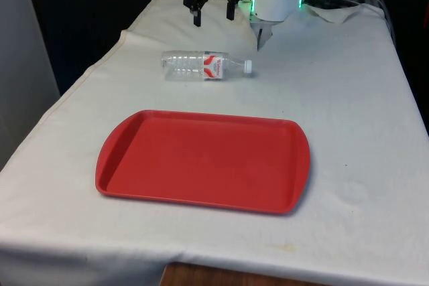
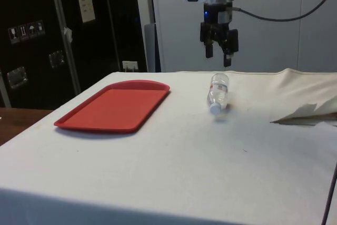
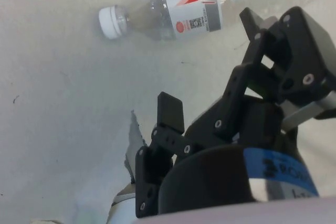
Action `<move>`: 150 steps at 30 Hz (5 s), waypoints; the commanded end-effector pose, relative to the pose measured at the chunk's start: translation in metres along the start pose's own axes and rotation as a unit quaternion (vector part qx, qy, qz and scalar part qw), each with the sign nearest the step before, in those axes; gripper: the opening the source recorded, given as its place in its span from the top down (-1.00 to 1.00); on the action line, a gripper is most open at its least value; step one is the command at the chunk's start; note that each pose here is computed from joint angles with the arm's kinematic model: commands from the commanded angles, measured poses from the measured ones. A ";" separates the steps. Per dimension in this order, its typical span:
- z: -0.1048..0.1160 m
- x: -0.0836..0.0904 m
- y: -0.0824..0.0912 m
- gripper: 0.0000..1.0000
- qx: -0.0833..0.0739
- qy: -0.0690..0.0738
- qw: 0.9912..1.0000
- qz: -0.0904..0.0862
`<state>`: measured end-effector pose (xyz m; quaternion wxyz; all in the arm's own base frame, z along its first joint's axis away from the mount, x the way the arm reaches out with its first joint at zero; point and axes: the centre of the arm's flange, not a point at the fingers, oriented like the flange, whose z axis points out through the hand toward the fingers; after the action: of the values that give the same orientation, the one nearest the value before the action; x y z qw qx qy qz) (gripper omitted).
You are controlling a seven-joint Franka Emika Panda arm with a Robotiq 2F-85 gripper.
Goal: Place the bottle upright on the tray.
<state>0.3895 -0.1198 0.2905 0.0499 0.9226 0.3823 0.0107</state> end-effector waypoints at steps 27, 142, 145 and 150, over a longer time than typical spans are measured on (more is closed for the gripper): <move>0.003 0.001 0.000 -1.00 -0.003 -0.003 0.998 -0.070; 0.019 0.011 -0.004 -1.00 -0.001 -0.009 0.938 -0.346; 0.019 0.012 -0.004 -1.00 -0.009 -0.006 0.935 -0.354; 0.020 0.012 -0.004 -1.00 -0.009 -0.008 0.930 -0.367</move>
<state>0.3952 -0.1107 0.2707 0.0556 0.7229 0.6885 -0.0149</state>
